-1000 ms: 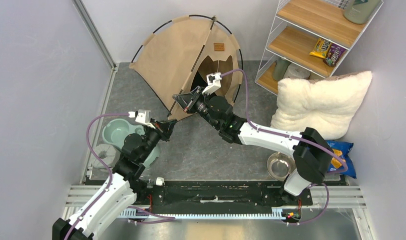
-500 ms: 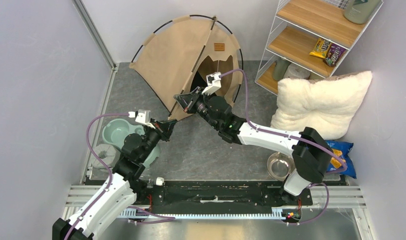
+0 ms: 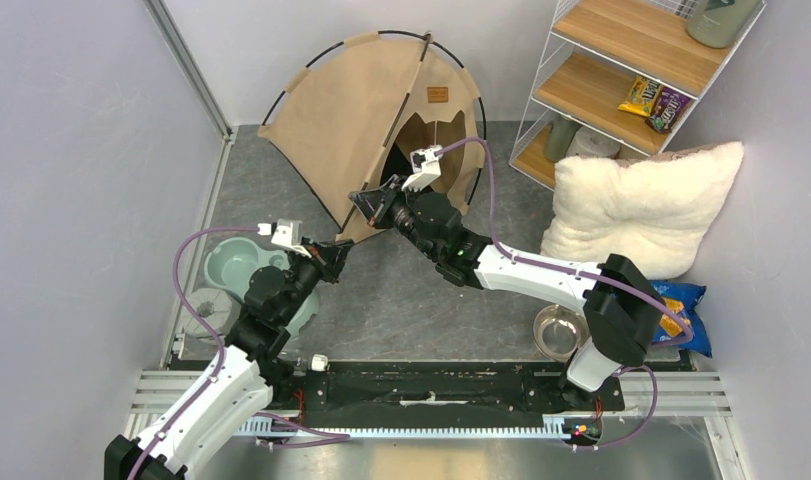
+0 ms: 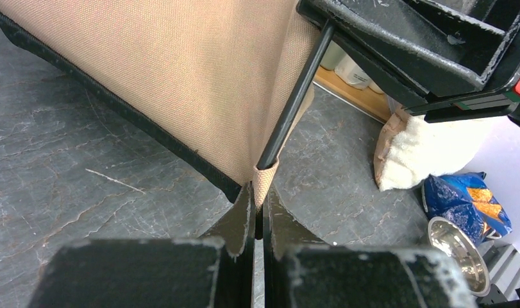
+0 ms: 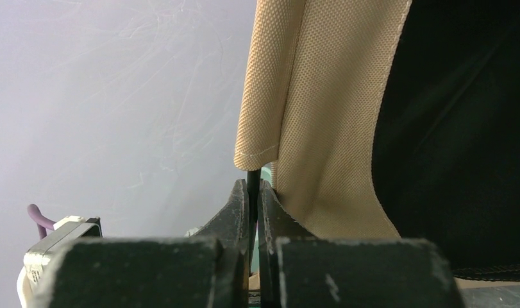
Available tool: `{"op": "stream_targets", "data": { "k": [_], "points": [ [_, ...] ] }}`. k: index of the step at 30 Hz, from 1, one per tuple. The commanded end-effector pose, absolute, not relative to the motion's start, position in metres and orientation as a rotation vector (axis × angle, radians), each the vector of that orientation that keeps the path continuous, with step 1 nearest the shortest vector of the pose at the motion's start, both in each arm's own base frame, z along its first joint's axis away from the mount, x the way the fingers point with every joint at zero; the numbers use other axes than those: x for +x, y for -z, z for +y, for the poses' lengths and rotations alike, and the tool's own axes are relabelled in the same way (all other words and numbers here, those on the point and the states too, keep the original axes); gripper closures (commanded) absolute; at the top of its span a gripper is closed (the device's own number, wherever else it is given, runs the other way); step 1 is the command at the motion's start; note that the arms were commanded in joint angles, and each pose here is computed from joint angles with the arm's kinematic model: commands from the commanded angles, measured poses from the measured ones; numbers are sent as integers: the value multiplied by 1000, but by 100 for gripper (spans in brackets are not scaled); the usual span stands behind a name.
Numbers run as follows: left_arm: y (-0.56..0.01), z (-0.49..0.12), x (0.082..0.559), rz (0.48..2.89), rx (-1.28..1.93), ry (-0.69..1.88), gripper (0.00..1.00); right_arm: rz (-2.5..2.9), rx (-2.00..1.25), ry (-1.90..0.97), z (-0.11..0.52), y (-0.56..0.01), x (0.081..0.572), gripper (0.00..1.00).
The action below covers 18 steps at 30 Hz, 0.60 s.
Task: Set up the pet tent
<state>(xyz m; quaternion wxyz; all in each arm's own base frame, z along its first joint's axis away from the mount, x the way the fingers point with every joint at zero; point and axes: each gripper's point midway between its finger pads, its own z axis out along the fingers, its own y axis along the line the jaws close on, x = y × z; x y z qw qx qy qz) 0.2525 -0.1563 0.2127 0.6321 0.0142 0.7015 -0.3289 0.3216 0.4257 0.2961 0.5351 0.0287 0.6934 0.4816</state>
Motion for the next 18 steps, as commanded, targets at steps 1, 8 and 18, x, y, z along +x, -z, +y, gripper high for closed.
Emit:
{"op": "stream_targets", "data": {
  "k": [1,8,18],
  "points": [
    [-222,-160,250,1596,30,778,98,1590,85,-1054,405,-315,340,100],
    [-226,-164,250,1598,58,783,98,1639,-76,-1059,424,-297,330,100],
    [-230,-166,250,1596,72,788,98,1669,-145,-875,426,-269,330,100]
  ]
}}
